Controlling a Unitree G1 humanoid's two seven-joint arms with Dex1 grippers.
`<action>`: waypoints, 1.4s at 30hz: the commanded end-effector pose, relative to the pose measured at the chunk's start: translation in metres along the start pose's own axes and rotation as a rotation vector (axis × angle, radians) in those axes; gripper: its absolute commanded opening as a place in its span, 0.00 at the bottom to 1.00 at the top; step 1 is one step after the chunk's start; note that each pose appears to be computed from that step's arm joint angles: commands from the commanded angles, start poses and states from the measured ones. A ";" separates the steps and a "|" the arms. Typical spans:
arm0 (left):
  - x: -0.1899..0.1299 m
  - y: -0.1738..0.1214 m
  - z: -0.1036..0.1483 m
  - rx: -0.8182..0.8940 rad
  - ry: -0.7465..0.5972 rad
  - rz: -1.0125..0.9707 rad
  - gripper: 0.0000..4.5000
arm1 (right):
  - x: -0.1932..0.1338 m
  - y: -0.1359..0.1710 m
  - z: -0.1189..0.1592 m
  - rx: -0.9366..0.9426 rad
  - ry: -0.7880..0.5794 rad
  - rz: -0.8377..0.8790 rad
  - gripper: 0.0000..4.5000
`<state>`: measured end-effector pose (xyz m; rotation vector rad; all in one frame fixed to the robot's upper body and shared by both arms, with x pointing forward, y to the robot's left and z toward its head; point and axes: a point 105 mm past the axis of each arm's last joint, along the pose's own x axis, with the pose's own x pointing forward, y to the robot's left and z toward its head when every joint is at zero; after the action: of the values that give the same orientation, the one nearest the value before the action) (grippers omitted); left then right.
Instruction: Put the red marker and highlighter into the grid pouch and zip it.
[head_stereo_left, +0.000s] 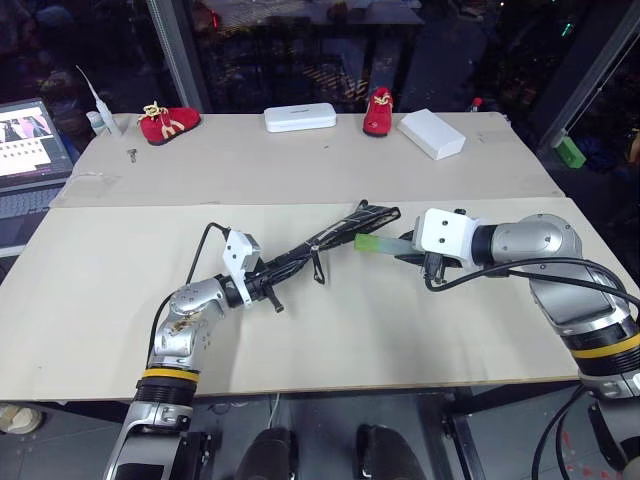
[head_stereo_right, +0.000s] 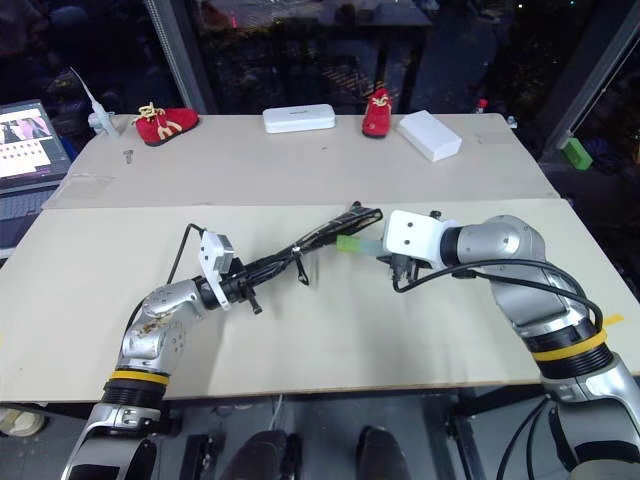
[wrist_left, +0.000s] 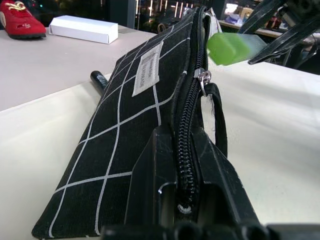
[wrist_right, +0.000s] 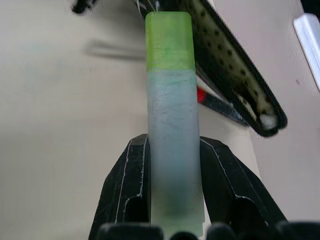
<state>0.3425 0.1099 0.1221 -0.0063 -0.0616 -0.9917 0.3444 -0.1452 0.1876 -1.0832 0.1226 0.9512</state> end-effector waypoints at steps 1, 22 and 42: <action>0.004 -0.007 0.007 0.032 -0.027 -0.034 0.00 | -0.003 -0.016 0.004 -0.051 0.027 -0.049 0.22; 0.005 -0.010 0.003 0.050 -0.002 -0.065 0.00 | -0.014 -0.039 0.002 -0.002 0.084 -0.089 0.22; 0.010 -0.010 0.006 0.044 -0.013 -0.084 0.00 | 0.062 -0.002 0.070 -0.524 -0.005 -0.058 0.22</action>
<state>0.3390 0.1041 0.1145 0.0114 -0.0379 -1.0409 0.3642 -0.0757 0.1781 -1.4962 -0.0169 0.9443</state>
